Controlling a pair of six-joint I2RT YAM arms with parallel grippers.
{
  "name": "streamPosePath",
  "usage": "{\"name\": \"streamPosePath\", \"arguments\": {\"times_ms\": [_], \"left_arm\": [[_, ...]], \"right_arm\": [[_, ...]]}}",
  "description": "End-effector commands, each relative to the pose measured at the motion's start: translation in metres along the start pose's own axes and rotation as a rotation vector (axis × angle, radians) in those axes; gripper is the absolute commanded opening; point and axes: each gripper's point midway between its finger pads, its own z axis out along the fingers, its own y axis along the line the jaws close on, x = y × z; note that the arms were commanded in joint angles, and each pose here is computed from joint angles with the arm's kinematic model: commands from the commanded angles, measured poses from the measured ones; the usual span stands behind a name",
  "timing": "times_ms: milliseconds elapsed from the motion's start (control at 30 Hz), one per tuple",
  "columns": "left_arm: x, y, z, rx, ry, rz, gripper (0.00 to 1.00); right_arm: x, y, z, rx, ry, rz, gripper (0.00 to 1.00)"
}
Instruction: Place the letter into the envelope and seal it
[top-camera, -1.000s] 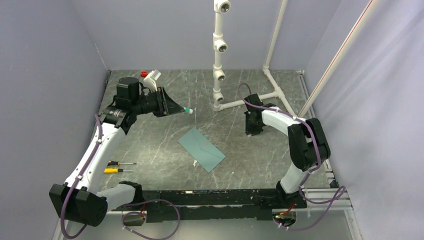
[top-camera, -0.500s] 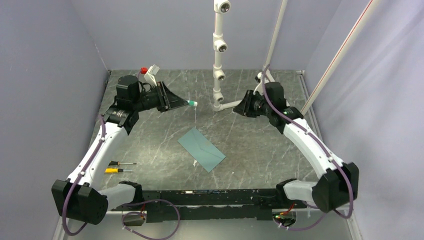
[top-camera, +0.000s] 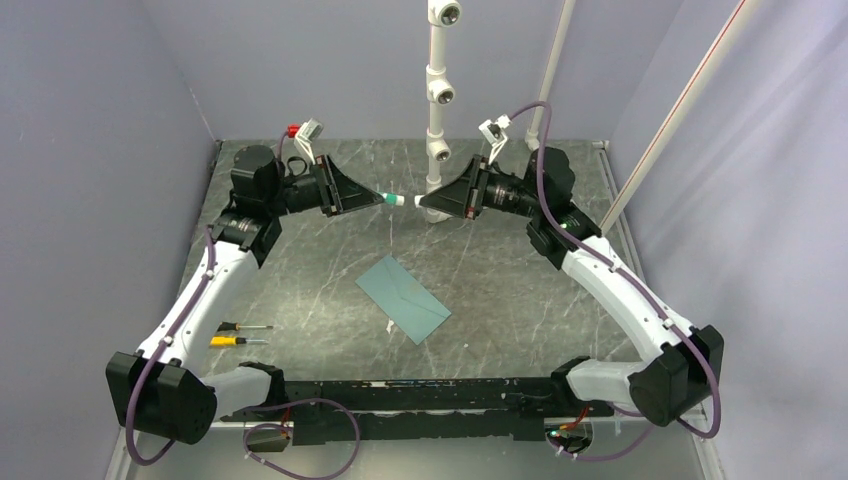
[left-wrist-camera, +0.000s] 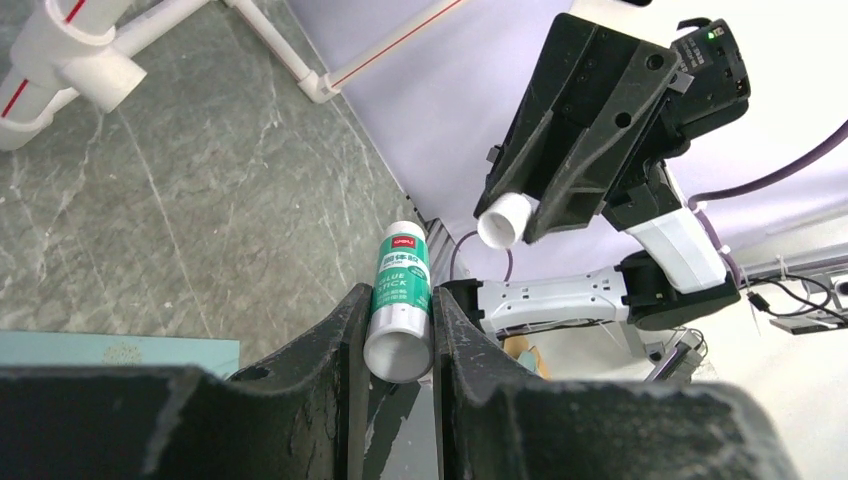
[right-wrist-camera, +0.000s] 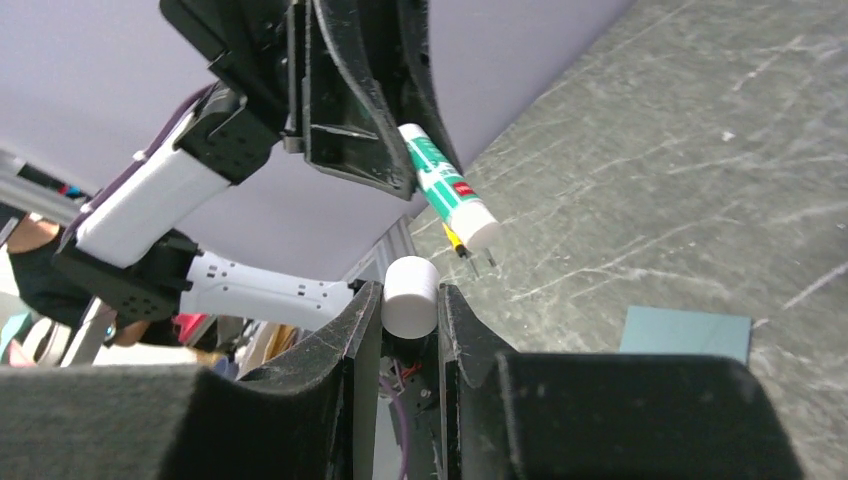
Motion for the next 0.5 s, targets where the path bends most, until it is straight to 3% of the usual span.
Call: {"name": "streamPosePath", "arguments": {"times_ms": [0, 467], "left_arm": [[0.0, -0.024, -0.002, 0.089, 0.007, 0.073, 0.02], [0.007, -0.026, -0.004, 0.104, 0.016, 0.099, 0.02]], "right_arm": [[-0.011, 0.035, 0.011, -0.11, 0.008, -0.124, 0.0], [-0.003, 0.009, 0.021, 0.031, 0.057, -0.179, 0.0]]}}
